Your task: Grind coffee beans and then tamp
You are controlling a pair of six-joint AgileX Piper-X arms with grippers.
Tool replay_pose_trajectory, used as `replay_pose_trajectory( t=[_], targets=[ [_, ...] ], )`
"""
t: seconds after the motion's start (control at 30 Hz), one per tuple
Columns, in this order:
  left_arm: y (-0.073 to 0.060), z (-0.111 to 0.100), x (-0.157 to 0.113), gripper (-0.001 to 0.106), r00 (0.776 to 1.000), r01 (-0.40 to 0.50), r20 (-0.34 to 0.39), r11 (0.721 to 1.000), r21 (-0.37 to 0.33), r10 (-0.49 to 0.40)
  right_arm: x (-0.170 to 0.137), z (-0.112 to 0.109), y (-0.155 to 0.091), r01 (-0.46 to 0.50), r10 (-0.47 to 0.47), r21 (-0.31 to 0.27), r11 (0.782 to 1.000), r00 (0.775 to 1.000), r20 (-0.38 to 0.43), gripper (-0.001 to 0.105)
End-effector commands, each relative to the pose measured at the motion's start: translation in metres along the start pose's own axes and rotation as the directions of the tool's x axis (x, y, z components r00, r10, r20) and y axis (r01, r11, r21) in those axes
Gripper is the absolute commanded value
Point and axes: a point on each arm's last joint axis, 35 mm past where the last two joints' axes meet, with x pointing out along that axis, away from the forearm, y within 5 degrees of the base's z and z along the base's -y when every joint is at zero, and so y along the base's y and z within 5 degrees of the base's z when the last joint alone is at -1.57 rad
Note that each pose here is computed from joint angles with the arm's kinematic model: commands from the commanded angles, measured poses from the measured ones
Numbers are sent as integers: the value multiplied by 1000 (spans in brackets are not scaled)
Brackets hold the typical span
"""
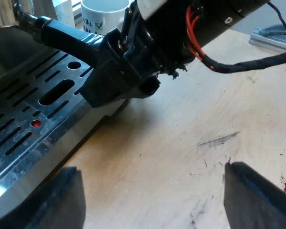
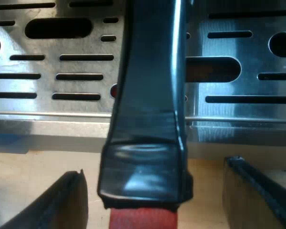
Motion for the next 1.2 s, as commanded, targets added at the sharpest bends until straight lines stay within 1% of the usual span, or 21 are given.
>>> replay_pose_trajectory(
  t=[0.03, 0.17, 0.2, 0.23, 0.27, 0.33, 0.43, 0.53, 0.57, 0.97, 1.1, 1.2],
  targets=[
    [-1, 2, 0, 64, 1000, 17, 9, 1000, 13, -17, 2, 2, 1, -4, 4, 1, 1000, 1000, 7, 62],
    [-1, 2, 0, 64, 1000, 17, 9, 1000, 13, -17, 2, 2, 1, -4, 4, 1, 1000, 1000, 7, 62],
    [-1, 2, 0, 64, 1000, 17, 9, 1000, 13, -17, 2, 2, 1, -6, 6, 3, 1000, 1000, 10, 60],
    [-1, 2, 0, 64, 1000, 17, 9, 1000, 13, -17, 2, 3, 1, -7, 7, 4, 1000, 1000, 12, 54],
    [-1, 2, 0, 64, 1000, 17, 9, 1000, 13, -17, 2, 3, 1, -7, 7, 4, 1000, 1000, 12, 50],
    [-1, 2, 0, 64, 1000, 17, 9, 1000, 13, -17, 2, 3, 1, -7, 7, 4, 1000, 1000, 12, 35],
    [-1, 2, 0, 64, 1000, 17, 9, 1000, 13, -17, 2, 3, 1, -7, 7, 4, 1000, 1000, 12, 22],
    [-1, 2, 0, 64, 1000, 17, 9, 1000, 13, -17, 2, 3, 1, -7, 7, 4, 1000, 1000, 12, 3],
    [-1, 2, 0, 64, 1000, 17, 9, 1000, 13, -17, 2, 3, 1, -7, 7, 4, 1000, 1000, 12, 0],
    [-1, 2, 0, 64, 1000, 17, 9, 1000, 13, -17, 1, 2, 3, -12, 12, -2, 1000, 1000, 12, 0],
    [-1, 2, 0, 64, 1000, 17, 9, 1000, 13, -17, 0, 1, 4, -18, 18, -20, 1000, 1000, 11, 0],
    [-1, 2, 0, 64, 1000, 17, 9, 1000, 13, -17, 0, 0, 6, -80, 80, -20, 997, 997, -21, 0]
  ],
)
